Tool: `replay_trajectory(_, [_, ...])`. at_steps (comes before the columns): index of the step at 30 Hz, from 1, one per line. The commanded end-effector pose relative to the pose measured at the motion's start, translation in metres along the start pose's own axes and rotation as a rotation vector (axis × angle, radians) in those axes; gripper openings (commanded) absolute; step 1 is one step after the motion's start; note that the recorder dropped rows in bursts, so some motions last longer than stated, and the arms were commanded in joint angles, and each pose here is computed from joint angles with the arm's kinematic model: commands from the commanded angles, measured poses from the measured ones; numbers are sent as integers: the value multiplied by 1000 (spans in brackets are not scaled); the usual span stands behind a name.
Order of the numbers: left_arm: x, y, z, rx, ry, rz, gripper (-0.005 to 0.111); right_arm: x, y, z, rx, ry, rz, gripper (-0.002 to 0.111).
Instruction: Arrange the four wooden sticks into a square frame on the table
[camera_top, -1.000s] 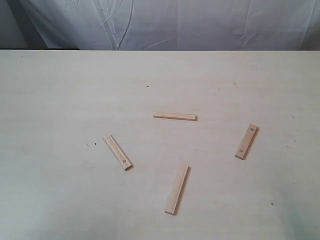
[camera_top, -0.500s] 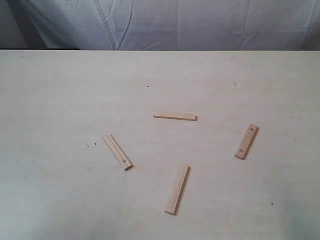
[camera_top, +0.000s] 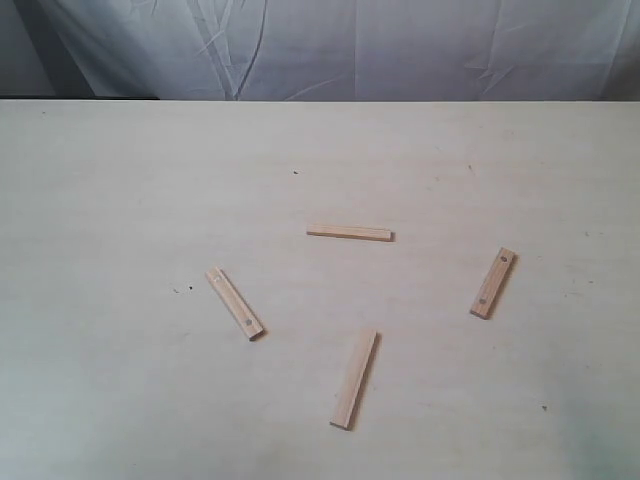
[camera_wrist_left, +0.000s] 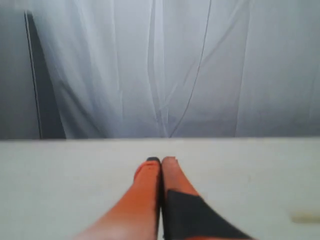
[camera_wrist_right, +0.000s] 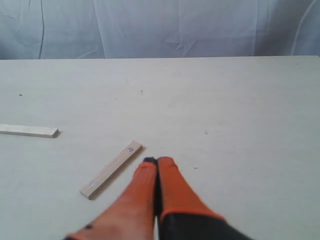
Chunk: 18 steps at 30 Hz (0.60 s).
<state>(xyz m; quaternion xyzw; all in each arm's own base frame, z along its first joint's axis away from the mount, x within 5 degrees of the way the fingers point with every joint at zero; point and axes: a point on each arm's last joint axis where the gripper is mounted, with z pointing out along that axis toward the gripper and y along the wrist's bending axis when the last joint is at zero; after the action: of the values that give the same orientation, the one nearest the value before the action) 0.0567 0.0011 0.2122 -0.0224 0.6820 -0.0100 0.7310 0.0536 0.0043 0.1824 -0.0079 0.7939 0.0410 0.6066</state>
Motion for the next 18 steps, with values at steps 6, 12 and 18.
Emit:
replay_trajectory(6, [-40,-3,-10,31,-461,-1,0,-7,0,0,1,-83,-1,-1])
replay_trajectory(12, [-41,-3,-11,31,-476,0,0,-8,0,-1,0,-101,-1,-1])
replay_trajectory(18, [-42,-3,-11,32,-481,4,0,-9,0,-1,0,-104,-1,-1])
